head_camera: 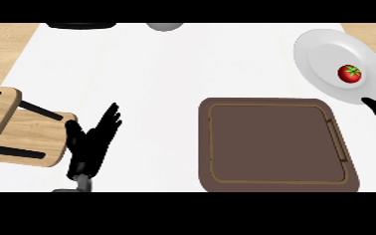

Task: Pick the tomato from the tray and place it in the plate

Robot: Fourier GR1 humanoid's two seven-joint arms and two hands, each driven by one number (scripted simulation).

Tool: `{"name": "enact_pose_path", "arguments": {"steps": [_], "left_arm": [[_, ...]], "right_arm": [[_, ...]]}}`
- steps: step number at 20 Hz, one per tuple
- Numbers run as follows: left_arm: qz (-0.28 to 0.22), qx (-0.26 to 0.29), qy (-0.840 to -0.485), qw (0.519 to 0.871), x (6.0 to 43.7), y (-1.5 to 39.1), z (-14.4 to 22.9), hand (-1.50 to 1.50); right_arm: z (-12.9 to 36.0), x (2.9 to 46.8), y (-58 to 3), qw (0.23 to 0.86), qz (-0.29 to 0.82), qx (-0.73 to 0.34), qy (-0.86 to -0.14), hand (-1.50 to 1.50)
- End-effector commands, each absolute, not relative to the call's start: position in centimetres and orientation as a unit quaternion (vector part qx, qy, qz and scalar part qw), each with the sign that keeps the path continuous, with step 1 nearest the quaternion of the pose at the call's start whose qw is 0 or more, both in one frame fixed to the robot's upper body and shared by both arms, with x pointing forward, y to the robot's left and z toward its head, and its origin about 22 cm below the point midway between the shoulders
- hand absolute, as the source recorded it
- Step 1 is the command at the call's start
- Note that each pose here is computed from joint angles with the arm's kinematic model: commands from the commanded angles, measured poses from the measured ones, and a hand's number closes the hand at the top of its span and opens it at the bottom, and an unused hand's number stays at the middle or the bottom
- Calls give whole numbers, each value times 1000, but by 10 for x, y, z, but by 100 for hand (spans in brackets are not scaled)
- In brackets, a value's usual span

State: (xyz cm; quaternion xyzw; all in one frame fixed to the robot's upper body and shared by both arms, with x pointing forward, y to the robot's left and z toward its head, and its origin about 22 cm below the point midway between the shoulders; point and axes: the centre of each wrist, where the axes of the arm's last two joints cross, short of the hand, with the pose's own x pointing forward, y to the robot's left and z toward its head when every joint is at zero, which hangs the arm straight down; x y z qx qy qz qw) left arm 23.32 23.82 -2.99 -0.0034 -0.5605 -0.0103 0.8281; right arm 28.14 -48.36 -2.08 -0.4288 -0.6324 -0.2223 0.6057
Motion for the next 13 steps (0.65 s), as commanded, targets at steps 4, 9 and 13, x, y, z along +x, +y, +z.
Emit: {"name": "enact_pose_path", "arguments": {"steps": [4, 9, 13], "left_arm": [[-8, -2, -560, 829, 231, 248, -29, 0], [9, 3, -561, 828, 241, 235, -15, 0], [-7, 12, -556, 831, 223, 231, -43, 0]], "right_arm": [[-48, 266, -466, 631, -177, -440, -614, -150], [-56, 252, -439, 641, -165, -426, -617, -150], [-55, 229, -457, 636, -172, -443, -608, -150]]}}
